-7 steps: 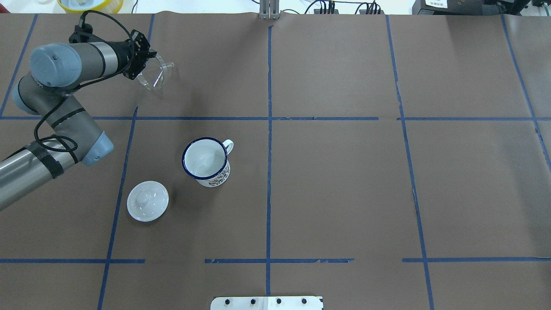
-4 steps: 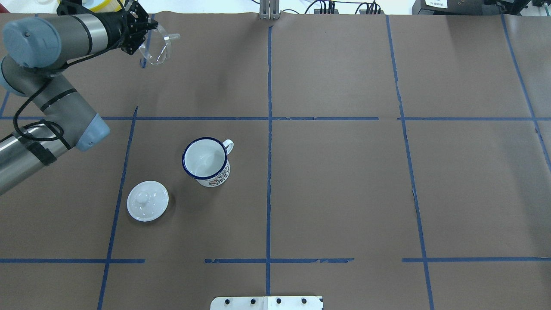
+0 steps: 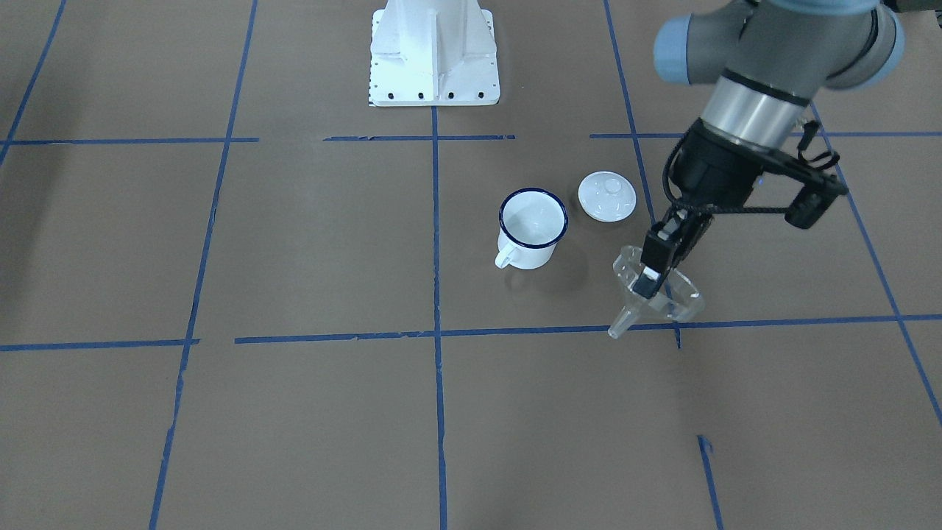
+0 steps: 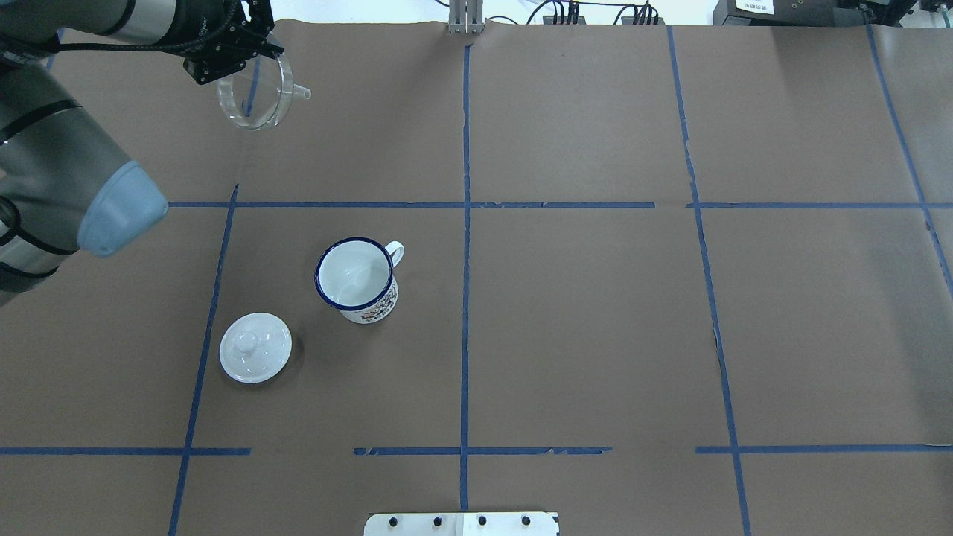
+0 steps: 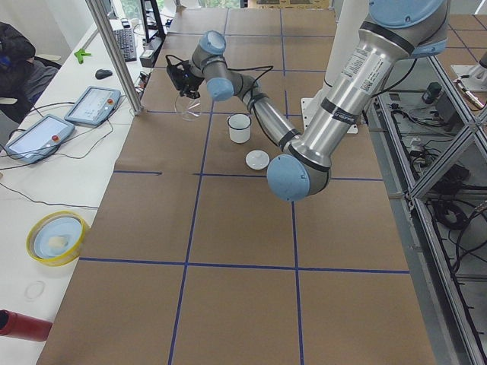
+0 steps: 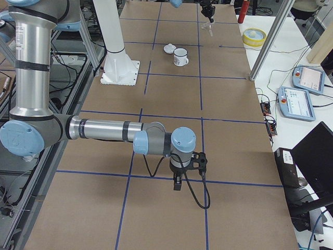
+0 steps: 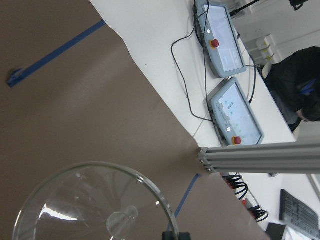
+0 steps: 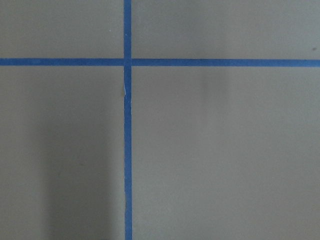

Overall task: Place funnel on cup
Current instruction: 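Lift the glass funnel and carry it toward the mug, then lower the funnel spout-down into the mug opening with the left gripper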

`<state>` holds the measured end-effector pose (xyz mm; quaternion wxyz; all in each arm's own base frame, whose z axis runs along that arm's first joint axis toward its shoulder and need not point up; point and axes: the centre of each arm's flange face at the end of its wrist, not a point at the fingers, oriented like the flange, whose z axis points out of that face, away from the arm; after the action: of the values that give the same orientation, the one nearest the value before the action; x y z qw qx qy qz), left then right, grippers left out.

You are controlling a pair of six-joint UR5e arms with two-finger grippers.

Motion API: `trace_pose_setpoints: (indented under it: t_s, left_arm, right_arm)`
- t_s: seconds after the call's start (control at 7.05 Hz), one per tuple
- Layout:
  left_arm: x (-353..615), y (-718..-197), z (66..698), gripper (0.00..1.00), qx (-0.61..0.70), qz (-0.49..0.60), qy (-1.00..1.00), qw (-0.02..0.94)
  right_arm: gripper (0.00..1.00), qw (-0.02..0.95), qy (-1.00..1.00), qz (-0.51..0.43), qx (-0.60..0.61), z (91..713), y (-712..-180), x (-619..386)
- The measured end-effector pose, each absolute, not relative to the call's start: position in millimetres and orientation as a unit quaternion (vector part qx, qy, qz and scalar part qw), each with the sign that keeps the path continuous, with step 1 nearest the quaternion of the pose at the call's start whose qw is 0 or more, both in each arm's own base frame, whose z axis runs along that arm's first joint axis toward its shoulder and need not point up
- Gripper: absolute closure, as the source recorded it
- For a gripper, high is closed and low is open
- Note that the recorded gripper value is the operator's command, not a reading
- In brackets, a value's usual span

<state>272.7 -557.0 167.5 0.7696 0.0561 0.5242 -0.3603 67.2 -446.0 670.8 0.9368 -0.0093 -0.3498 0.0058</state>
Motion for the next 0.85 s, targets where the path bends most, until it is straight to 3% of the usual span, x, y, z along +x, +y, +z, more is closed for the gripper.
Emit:
trace_pose_setpoints:
  t_s: [0.28,0.85]
  left_arm:
    - [308.6,-515.0,128.5,1.0,0.017,-0.309,0.46,0.832]
    - [427.2,-473.2,133.9,1.0,-0.041,-0.239,0.391,0.888]
  right_arm:
    - [0.0,0.937,-0.35,0.006,-0.009,670.8,-445.9,67.2]
    - [0.0,0.937,-0.35,0.006,-0.009,670.7,-446.0,67.1]
